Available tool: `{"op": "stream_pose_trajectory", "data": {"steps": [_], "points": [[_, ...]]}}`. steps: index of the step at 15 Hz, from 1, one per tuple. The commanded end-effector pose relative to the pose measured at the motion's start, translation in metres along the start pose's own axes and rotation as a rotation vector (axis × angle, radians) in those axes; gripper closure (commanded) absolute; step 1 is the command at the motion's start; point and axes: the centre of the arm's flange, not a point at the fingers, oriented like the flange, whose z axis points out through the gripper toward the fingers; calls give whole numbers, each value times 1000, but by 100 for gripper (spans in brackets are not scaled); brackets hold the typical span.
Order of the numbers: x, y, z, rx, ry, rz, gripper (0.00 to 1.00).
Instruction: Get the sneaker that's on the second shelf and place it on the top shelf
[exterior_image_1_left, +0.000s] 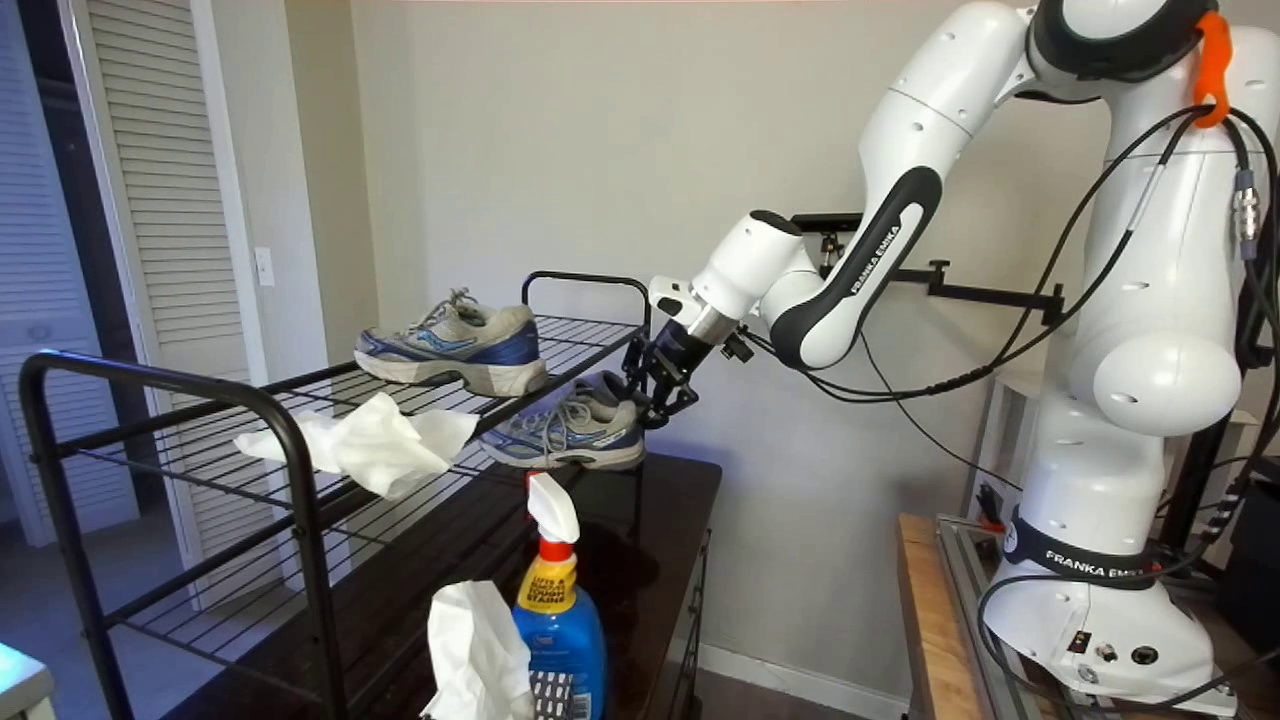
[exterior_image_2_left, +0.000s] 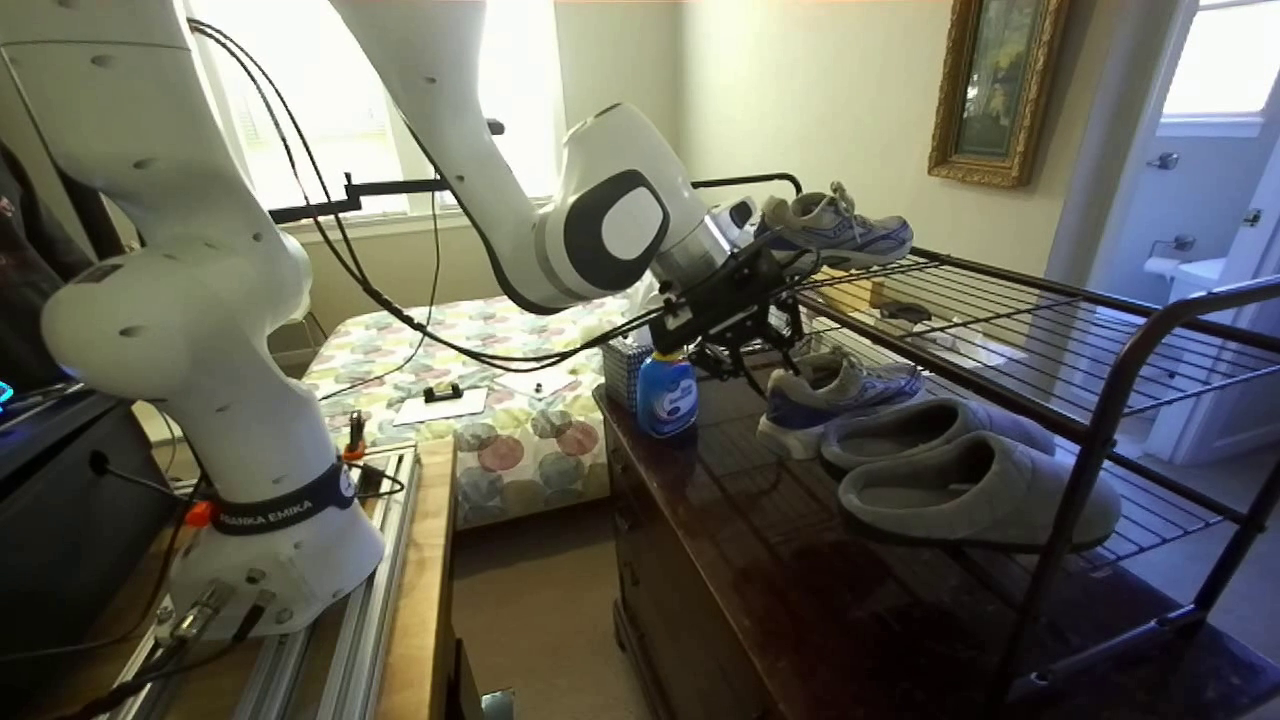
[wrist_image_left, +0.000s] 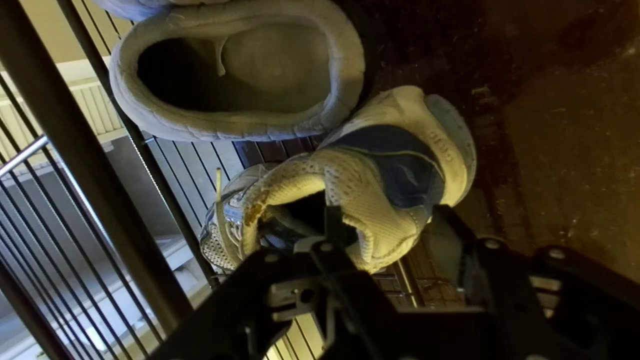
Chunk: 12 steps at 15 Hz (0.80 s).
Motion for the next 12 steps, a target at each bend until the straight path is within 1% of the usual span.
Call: {"op": "stream_pose_trajectory", "data": {"steps": [1,2,4,5,6,8,9,10,11,12], "points": [[11,-14,18,-7,1,12,46],[13,-15,20,1,4,6,31],[16,-18,24,17,2,-3,20],[18,-20,27,25,1,-9,10],[20,-21,28,28,4,-12,6],[23,-23,31,40,4,-18,2],[24,-23,34,44,4,-21,3],[24,-23,38,46,-1,-21,28],[24,-22,39,46,-2,-20,30],[24,-22,40,46,-4,-19,36]]}}
